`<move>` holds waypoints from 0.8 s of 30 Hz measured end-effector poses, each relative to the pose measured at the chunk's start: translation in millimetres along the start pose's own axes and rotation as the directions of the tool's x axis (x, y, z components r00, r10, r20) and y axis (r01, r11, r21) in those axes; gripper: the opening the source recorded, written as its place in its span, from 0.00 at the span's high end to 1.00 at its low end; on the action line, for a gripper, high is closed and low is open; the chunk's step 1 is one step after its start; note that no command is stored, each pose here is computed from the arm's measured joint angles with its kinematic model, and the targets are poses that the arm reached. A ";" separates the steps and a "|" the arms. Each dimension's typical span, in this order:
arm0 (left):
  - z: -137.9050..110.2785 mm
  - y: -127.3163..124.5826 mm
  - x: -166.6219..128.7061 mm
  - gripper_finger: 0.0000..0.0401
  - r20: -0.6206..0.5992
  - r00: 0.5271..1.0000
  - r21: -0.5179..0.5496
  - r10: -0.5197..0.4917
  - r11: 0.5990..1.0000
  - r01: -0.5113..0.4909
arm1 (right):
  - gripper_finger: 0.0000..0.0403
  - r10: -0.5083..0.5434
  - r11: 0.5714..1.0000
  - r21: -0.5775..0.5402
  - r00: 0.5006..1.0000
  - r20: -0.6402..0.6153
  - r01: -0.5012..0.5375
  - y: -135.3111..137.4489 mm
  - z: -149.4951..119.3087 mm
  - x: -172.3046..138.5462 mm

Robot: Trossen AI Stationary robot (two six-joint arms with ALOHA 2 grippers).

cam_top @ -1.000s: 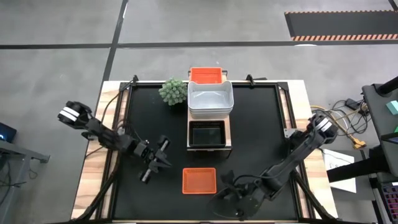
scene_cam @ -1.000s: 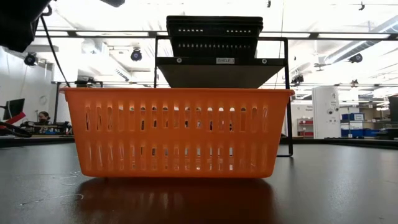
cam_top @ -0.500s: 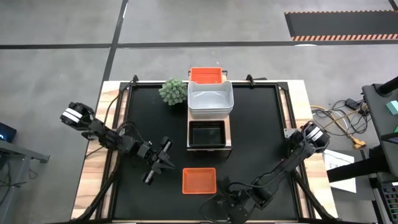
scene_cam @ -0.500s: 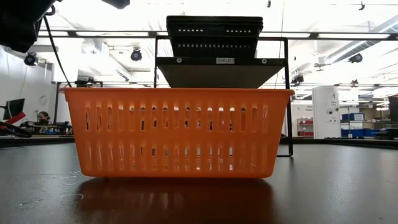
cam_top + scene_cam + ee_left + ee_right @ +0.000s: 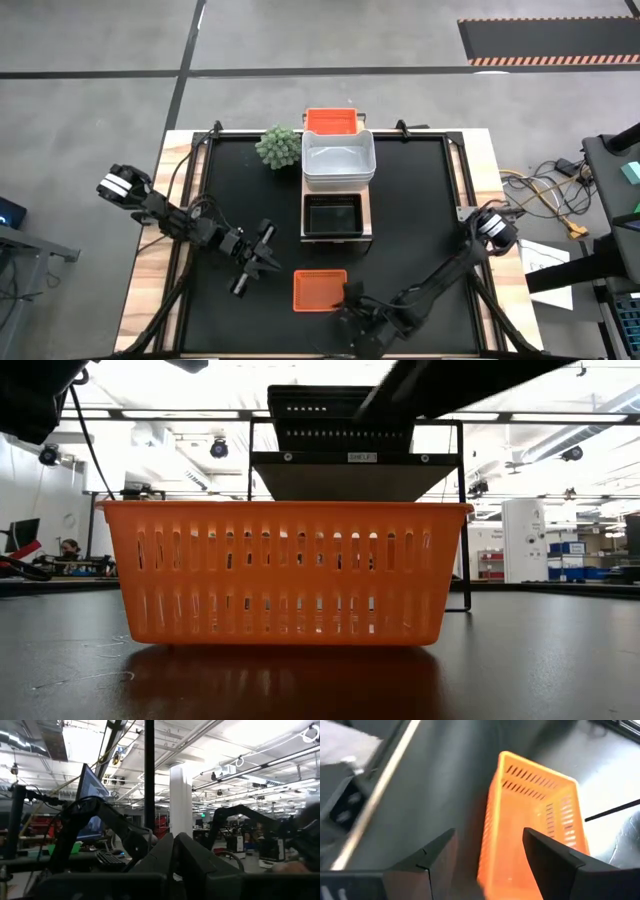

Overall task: Stack baskets on shelf by color
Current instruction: Stack the orange bin into the orange bins on the shelf

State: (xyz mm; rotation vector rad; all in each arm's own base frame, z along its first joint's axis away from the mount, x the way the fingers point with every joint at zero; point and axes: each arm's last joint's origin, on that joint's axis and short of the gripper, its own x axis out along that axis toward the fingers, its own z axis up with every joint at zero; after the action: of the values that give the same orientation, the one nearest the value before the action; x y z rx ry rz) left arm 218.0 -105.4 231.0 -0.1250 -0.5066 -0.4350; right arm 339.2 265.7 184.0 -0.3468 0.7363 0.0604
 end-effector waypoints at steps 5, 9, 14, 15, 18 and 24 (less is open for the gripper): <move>0.4 0.5 0.0 0.97 0.002 1.000 0.038 0.020 0.999 -0.020 | 0.46 0.031 0.996 0.086 0.999 0.007 -0.032 -9.5 -0.8 26.9; 0.4 0.7 0.0 0.97 0.002 1.000 0.040 0.027 0.999 -0.027 | 0.46 0.129 0.985 0.121 0.990 -0.052 -0.122 -13.0 -12.1 53.6; 1.2 0.8 0.0 0.97 0.005 1.000 0.040 0.030 0.999 -0.030 | 0.47 0.110 0.984 0.146 0.992 -0.067 -0.100 -23.1 -15.1 65.5; 1.2 0.8 0.0 0.97 0.005 1.000 0.040 0.030 0.999 -0.031 | 0.48 0.109 0.985 0.144 0.992 -0.068 -0.098 -24.0 -15.1 66.0; 1.2 0.8 0.0 0.97 0.005 1.000 0.040 0.031 0.999 -0.031 | 0.58 0.113 0.986 0.129 0.991 -0.071 -0.103 -23.5 -15.4 65.7; 3.0 0.8 0.0 0.97 0.016 0.999 0.039 0.032 0.999 -0.033 | 0.90 0.161 0.982 0.109 0.984 -0.074 -0.152 -22.5 -15.1 65.2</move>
State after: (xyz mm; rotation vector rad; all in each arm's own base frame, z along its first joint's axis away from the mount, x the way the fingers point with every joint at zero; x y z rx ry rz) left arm 217.0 -104.0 233.7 -0.0984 -0.5271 -0.3924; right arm 381.8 235.2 136.7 -0.1935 0.8443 0.1574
